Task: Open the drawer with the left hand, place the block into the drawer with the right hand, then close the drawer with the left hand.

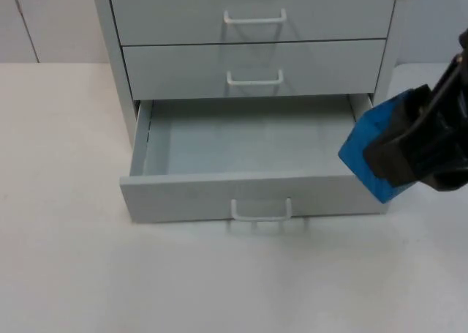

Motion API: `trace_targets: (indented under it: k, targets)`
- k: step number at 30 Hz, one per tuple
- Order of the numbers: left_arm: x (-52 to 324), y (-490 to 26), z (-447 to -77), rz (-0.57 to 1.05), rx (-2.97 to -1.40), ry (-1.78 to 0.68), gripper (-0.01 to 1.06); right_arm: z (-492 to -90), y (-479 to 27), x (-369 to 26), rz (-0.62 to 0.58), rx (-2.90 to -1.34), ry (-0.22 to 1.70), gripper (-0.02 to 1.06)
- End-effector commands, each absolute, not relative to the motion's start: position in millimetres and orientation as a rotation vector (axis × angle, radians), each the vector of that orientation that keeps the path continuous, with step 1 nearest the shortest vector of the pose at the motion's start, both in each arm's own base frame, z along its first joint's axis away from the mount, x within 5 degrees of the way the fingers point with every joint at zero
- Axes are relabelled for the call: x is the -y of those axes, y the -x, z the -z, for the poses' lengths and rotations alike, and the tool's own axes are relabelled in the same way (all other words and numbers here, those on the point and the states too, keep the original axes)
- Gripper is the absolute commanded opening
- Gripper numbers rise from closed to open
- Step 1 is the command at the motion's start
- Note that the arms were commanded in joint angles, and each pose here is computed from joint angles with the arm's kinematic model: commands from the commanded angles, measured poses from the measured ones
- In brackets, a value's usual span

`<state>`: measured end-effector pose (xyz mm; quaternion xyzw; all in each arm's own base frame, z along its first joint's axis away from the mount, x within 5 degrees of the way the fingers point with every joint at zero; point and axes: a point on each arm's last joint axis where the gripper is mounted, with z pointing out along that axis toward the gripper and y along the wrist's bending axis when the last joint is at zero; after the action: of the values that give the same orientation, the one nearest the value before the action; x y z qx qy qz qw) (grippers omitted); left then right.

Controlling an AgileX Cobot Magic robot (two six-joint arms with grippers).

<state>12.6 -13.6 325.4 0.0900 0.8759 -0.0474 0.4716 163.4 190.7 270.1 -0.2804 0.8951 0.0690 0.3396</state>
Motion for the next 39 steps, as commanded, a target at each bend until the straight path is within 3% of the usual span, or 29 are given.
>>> trace_targets:
  k: [1, 4, 7, 13, 39]
  targets:
    - [13, -13, -325, 0.108, -2.146, -0.23, 1.05, -269, -164, -194, -0.196, -2.295, 0.757, 0.0]
    - [13, -13, -325, 0.108, -2.146, -0.23, 1.05, -267, -169, -198, -0.216, -2.272, 0.752, 0.0]
    - [13, -13, -325, 0.105, -2.147, -0.23, 1.05, -264, -187, -197, -0.257, -2.258, 0.575, 0.0]
    - [13, -13, -325, 0.103, -2.143, -0.229, 1.05, -247, -227, -182, -0.118, -2.225, 0.305, 0.0]
    - [12, -14, -326, 0.093, -2.13, -0.226, 1.05, -136, -320, -263, -0.083, -2.207, 0.118, 0.0]
